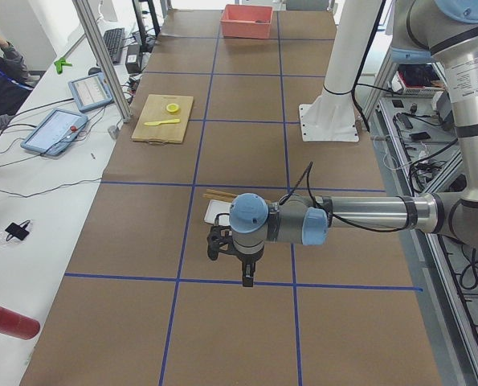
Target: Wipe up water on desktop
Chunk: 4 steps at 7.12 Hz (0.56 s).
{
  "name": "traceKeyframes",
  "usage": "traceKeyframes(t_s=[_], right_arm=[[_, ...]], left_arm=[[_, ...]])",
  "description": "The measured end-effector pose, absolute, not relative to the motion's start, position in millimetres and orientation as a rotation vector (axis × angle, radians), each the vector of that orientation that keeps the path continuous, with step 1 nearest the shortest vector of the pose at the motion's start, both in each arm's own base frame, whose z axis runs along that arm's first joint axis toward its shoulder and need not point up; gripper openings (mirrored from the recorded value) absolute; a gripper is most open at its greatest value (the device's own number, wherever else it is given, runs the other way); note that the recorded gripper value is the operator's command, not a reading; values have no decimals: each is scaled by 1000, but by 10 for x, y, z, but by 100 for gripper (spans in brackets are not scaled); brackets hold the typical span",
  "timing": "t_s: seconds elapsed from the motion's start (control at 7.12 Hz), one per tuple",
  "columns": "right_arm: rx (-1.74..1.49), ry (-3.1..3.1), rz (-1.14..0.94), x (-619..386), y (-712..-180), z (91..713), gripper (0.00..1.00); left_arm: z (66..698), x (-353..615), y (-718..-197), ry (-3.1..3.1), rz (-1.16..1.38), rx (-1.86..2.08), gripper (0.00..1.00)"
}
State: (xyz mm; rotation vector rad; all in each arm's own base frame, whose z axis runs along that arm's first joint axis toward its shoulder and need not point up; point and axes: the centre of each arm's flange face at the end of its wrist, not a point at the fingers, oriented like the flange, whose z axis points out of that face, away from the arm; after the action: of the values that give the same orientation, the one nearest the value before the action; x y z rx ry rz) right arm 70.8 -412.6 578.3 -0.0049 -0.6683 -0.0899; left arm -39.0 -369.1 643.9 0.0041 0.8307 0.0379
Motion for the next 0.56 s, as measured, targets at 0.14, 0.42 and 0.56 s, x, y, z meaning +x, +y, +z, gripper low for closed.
traceKeyframes(t_s=[0.14, 0.42, 0.56], right_arm=[[-5, -669, -90, 708, -4124, 5784, 100], [-7, -670, -89, 707, -4123, 5790, 100], [-7, -670, -89, 707, -4123, 5790, 100]], left_arm=[[6439, -389, -3690, 831, 38, 4, 99], [6450, -390, -3684, 831, 37, 2, 99], [6458, -390, -3679, 831, 36, 0, 99]])
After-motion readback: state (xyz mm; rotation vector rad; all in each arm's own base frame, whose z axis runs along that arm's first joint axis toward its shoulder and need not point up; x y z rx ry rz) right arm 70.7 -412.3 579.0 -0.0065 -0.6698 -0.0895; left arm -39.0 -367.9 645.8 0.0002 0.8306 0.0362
